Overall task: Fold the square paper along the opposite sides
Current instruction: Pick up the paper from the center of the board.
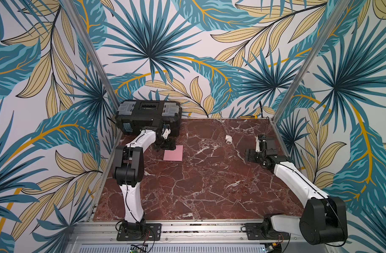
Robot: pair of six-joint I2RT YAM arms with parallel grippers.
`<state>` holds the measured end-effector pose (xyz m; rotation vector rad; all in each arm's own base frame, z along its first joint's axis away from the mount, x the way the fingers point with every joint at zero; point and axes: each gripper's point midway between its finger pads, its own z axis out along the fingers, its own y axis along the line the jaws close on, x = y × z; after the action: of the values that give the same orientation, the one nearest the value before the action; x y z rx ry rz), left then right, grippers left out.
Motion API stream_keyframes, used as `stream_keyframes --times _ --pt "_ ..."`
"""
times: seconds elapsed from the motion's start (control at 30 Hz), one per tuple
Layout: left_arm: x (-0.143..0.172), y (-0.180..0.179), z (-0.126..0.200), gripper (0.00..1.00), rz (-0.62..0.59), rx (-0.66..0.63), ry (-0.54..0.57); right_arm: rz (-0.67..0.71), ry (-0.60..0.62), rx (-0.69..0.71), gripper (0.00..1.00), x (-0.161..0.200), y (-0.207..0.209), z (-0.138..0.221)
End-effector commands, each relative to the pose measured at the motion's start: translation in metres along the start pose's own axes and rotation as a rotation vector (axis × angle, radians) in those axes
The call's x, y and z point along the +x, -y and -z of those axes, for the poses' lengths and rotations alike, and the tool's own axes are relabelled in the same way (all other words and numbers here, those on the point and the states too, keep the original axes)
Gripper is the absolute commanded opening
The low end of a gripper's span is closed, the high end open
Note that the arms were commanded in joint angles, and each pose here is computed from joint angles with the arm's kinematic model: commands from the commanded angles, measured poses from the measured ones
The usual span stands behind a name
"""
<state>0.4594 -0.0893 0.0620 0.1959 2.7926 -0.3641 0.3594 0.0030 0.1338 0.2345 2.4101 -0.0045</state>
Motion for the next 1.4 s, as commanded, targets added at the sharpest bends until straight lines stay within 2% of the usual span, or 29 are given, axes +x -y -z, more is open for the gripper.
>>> stream_keyframes --times 0.0,0.3,0.6,0.83,1.03,1.2,1.37 --pt "-0.009 -0.010 0.000 0.93 -0.038 -0.062 -0.019 0.021 -0.016 -0.017 0.91 0.001 -0.005 -0.002" --pt "-0.019 -0.011 -0.019 0.87 -0.044 -0.043 -0.027 0.029 -0.041 -0.060 0.81 0.006 -0.015 -0.007" --pt "-0.022 -0.012 -0.028 0.75 -0.040 -0.049 -0.023 0.052 -0.066 -0.090 0.74 0.011 -0.026 -0.014" --pt "-0.018 -0.017 -0.036 0.65 -0.042 -0.115 -0.021 0.067 -0.062 -0.094 0.71 0.011 -0.030 -0.013" --pt "-0.012 -0.019 -0.044 0.64 -0.049 -0.184 -0.025 0.072 -0.062 -0.099 0.70 0.011 -0.032 -0.013" --pt "-0.008 -0.018 -0.046 0.59 -0.072 -0.255 -0.043 0.073 -0.062 -0.102 0.69 0.012 -0.033 -0.012" --pt "-0.004 -0.015 -0.049 0.50 -0.098 -0.281 -0.061 0.073 -0.056 -0.107 0.65 0.012 -0.034 -0.010"
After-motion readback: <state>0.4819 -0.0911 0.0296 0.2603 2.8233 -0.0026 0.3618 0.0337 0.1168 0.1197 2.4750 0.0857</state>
